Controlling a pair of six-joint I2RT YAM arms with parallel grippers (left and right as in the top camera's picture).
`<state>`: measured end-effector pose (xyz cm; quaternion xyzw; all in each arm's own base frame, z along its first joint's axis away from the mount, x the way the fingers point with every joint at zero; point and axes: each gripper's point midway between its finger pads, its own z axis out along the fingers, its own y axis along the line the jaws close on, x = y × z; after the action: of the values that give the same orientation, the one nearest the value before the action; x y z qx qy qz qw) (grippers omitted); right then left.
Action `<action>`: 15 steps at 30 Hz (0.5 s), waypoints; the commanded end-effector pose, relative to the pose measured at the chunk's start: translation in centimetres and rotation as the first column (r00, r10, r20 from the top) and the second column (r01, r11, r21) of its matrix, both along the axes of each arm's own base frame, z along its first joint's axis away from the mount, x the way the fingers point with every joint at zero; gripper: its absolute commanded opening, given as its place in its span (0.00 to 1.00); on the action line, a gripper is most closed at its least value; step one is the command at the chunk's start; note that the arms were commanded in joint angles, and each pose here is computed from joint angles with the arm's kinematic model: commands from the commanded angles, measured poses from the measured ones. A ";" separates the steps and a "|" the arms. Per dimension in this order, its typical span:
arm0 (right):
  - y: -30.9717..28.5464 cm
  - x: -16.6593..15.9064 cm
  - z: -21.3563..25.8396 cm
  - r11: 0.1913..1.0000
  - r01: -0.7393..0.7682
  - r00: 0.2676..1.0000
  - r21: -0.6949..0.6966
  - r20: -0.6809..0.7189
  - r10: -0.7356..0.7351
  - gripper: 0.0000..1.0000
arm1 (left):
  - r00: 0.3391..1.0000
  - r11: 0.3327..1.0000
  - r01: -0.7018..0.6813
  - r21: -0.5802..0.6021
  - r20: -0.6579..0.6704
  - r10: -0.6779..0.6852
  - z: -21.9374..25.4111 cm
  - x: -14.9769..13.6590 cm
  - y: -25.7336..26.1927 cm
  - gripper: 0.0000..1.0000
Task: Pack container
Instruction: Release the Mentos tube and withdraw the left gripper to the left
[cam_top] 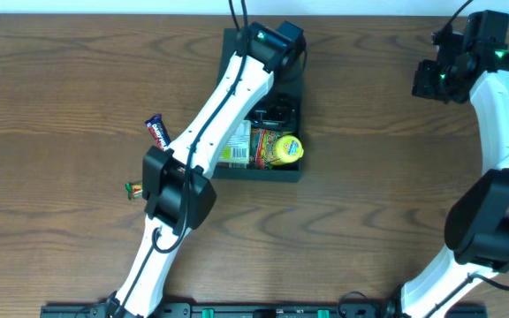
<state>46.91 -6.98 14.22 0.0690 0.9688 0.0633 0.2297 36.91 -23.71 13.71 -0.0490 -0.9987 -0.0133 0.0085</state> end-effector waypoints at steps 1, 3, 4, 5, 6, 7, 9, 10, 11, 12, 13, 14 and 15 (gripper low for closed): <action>-0.1 -0.1 -0.4 1.000 -0.004 1.000 0.003 -0.008 0.004 0.02 | 0.983 0.988 -0.028 0.152 0.184 0.000 6.4 0.0 4.9 0.96; 0.1 -0.1 -0.4 1.000 -0.009 1.000 0.003 -0.008 0.009 0.02 | 0.958 0.980 -0.053 0.193 0.286 -0.004 9.4 0.3 6.6 0.96; 0.2 -0.1 -0.4 1.000 -0.012 1.000 0.003 -0.008 0.012 0.02 | 0.944 0.976 -0.067 0.206 0.331 -0.005 10.8 0.3 7.4 0.96; 0.4 0.0 -0.4 1.000 -0.015 1.000 0.003 -0.008 0.015 0.02 | 0.927 0.973 -0.083 0.213 0.376 -0.004 12.4 0.2 8.2 0.96; 0.5 0.0 -0.4 1.000 -0.019 1.000 0.003 -0.008 0.019 0.01 | 0.912 0.974 -0.095 0.205 0.411 0.002 13.8 -0.2 8.7 0.96; 0.7 0.0 -0.4 1.000 -0.022 1.000 0.003 -0.008 0.022 0.02 | 0.900 0.977 -0.102 0.185 0.435 0.012 14.9 -0.6 9.1 0.96; 1.2 0.1 -0.4 0.999 -0.033 0.999 0.003 -0.007 0.033 0.01 | 0.868 0.985 -0.105 0.140 0.497 0.022 18.1 -2.0 10.3 0.96; 1.4 0.1 -0.4 0.999 -0.038 0.999 0.003 -0.007 0.038 0.02 | 0.855 0.986 -0.111 0.124 0.518 0.031 19.2 -2.7 10.9 0.96; 1.6 0.1 -0.4 0.999 -0.042 0.999 0.003 -0.007 0.042 0.02 | 0.840 0.985 -0.124 0.121 0.542 0.039 20.3 -3.6 11.8 0.96; 1.9 0.2 -0.4 0.999 -0.047 0.999 0.003 -0.007 0.047 0.02 | 0.826 0.979 -0.156 0.134 0.561 0.055 21.0 -4.6 13.2 0.96; 2.1 0.2 -0.4 0.999 -0.052 0.999 0.003 -0.007 0.052 0.02 | 0.809 0.962 -0.221 0.163 0.581 0.088 21.2 -5.8 15.1 0.96; 2.4 0.2 -0.4 0.998 -0.059 0.998 0.002 -0.006 0.059 0.02 | 0.795 0.935 -0.290 0.207 0.596 0.114 20.8 -7.1 17.3 0.96; 2.8 0.3 -0.4 0.998 -0.068 0.998 0.002 -0.005 0.068 0.01 | 0.790 0.919 -0.319 0.232 0.601 0.122 19.9 -8.3 18.7 0.95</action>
<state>47.19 -5.15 14.22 0.0498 0.9697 0.0678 0.2293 30.59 -8.76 35.36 0.0467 -0.9450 -0.1075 -0.3053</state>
